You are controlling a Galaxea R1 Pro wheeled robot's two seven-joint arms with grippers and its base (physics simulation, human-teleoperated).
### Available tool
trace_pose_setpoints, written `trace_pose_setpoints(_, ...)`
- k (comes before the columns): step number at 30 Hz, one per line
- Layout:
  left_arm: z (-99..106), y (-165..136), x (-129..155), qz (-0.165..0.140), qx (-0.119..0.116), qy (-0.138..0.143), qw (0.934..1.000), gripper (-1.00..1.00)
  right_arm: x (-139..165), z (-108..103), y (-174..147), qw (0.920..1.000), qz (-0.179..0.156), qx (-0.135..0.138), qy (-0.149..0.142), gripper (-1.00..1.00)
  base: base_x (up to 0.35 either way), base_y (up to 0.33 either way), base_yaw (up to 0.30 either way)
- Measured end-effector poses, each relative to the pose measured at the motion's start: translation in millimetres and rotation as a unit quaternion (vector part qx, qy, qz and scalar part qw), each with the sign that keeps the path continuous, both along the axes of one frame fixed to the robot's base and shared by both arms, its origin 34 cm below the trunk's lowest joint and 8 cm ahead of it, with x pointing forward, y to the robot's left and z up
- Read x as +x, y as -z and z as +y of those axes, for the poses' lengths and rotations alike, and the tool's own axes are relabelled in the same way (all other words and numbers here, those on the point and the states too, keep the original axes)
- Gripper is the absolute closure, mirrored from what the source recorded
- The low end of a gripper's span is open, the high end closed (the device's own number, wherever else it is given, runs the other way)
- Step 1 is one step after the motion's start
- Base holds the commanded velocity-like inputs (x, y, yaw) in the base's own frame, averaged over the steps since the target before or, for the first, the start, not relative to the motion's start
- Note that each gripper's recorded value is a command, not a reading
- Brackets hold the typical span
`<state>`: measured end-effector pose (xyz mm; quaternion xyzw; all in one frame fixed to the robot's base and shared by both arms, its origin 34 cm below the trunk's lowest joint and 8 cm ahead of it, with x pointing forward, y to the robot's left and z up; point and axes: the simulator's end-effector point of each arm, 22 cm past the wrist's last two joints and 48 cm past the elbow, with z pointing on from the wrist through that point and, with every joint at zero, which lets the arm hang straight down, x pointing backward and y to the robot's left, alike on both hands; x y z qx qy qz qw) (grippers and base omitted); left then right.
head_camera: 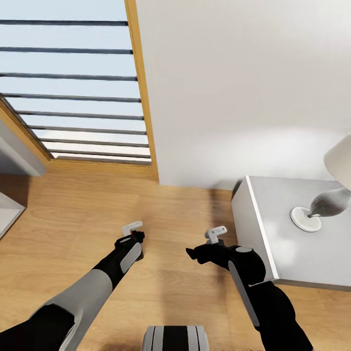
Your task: Attach the digital camera to the camera tripod in the bedroom.
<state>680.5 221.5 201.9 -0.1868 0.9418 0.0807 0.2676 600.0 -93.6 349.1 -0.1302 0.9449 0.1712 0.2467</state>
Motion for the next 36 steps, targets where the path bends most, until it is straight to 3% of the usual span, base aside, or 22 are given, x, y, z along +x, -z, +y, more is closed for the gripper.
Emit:
trace_pose_setpoints(26,-7,54,-16,0.057,0.0,0.009,0.9983,-1.0,-19,10,54,0.9986,0.053,0.008,-0.003,-1.0,0.0,0.0,0.0)
trace_pose_setpoints(36,-5,70,-25,0.076,0.017,-0.005,0.9969,-1.0,-28,12,75,0.9974,0.072,0.008,-0.006,-1.0,0.0,0.0,0.0)
